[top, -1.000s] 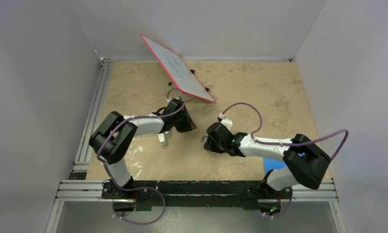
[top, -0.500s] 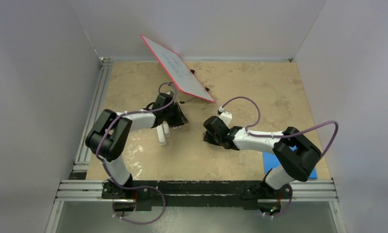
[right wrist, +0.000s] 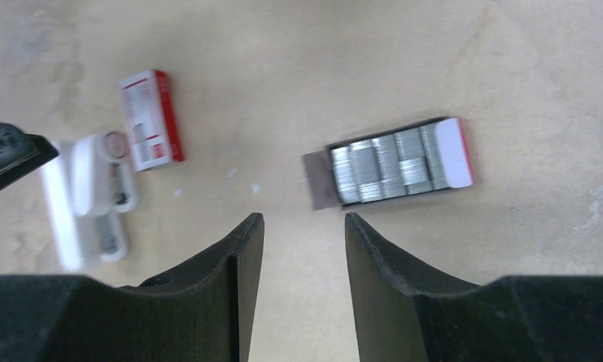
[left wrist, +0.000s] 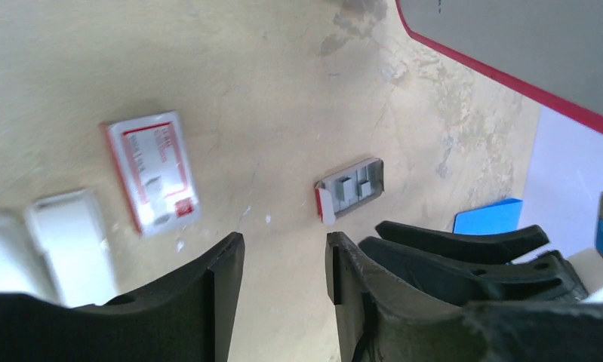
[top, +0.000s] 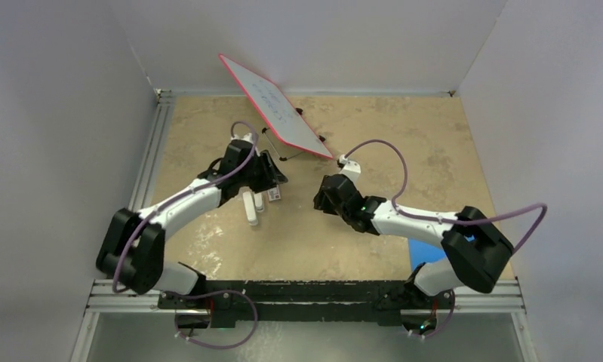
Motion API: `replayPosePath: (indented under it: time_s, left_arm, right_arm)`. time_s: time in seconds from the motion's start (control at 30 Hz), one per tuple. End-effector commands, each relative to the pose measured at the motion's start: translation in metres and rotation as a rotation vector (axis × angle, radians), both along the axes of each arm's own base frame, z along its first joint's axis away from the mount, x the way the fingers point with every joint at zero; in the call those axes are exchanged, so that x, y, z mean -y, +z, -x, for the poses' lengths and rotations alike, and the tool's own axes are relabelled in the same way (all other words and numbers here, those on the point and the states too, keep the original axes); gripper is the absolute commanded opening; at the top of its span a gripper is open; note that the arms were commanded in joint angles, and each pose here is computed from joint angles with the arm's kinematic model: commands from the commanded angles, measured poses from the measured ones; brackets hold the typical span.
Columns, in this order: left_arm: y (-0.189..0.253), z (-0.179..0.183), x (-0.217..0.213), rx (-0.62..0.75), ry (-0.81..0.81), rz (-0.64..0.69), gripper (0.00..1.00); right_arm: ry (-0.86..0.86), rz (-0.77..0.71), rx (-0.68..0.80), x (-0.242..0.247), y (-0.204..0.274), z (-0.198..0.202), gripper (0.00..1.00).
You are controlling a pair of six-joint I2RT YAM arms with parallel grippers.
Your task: Load the staples into the stapler
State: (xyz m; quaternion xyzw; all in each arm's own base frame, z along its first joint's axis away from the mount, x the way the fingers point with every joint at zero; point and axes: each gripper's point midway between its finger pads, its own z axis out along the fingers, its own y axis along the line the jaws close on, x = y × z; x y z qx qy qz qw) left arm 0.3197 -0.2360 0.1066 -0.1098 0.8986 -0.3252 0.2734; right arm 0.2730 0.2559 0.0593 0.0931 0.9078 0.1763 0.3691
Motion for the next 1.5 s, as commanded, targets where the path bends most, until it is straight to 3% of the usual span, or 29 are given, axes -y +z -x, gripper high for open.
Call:
replayPosePath:
  time_s: [0.0,0.27,0.5,0.63,0.73,1.2,1.47]
  left_arm:
    - [0.001,0.022,-0.047,-0.016,0.163,-0.119,0.45]
    - [0.033,0.053,-0.119,0.045,0.467,-0.216,0.51]
    - [0.095,0.065,-0.154,0.216,0.563,-0.232,0.60]
    - [0.113,0.070,-0.169,0.245,0.596,-0.285,0.61]
    - [0.126,0.072,-0.177,0.302,0.606,-0.296,0.61]
    - [0.146,0.089,-0.209,0.355,0.748,-0.306,0.62]
    - [0.140,0.085,-0.204,0.328,0.726,-0.321,0.67]
  right_arm:
    - [0.077,-0.061,0.115,-0.020,0.037,0.007,0.47]
    - [0.145,-0.095,0.198,-0.066,0.071,0.030,0.52]
    - [0.219,-0.025,0.231,-0.116,0.070,0.053,0.58]
    - [0.270,0.010,0.251,-0.153,0.066,0.074,0.71]
    - [0.294,0.036,0.253,-0.176,0.058,0.085,0.76]
    - [0.245,0.241,0.180,-0.211,0.001,0.063,0.57]
    - [0.225,0.274,0.195,-0.212,-0.001,0.036,0.56]
